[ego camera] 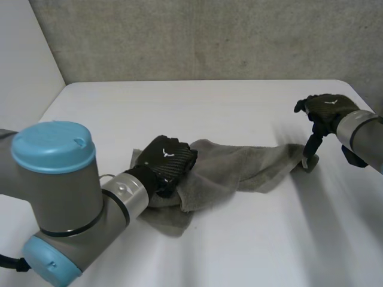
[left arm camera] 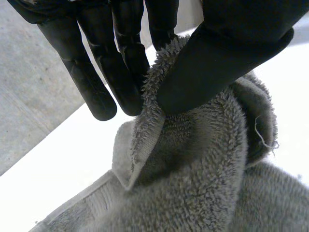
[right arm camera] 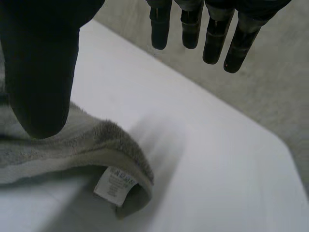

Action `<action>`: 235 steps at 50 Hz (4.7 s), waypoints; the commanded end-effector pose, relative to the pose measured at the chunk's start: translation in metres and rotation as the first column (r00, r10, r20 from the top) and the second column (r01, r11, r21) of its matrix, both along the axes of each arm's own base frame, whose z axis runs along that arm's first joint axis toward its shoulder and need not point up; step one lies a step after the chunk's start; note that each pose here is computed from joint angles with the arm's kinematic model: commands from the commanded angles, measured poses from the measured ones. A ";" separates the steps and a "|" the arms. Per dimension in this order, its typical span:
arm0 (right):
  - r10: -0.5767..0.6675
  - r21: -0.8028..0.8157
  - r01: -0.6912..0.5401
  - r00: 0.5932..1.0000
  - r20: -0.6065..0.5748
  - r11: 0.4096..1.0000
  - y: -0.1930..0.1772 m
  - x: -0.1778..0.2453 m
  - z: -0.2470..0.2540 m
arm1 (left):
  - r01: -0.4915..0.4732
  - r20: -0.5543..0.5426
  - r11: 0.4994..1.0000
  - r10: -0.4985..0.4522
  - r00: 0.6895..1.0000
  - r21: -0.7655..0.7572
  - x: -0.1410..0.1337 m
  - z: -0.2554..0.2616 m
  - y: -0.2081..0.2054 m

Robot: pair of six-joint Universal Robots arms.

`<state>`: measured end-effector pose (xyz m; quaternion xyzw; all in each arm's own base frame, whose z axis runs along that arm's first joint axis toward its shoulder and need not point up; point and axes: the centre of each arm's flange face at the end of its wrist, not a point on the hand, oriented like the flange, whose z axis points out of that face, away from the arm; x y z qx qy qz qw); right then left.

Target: Fold the towel.

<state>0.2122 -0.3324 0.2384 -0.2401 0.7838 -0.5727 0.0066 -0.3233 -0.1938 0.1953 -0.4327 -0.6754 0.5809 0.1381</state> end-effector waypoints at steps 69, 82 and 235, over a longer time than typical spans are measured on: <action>0.216 0.018 -0.259 0.839 0.500 0.966 0.038 0.098 0.003 | -0.310 -0.210 0.913 0.259 0.943 -0.265 0.026 0.118 -0.038; 0.270 0.179 -0.320 0.929 0.254 0.930 0.061 0.087 -0.032 | -0.302 -0.137 0.930 0.277 0.951 -0.209 0.029 0.087 -0.038; 0.228 0.196 -0.205 0.969 -0.099 0.959 0.013 -0.009 -0.070 | -0.130 0.030 0.991 0.130 0.991 -0.002 0.069 -0.026 -0.081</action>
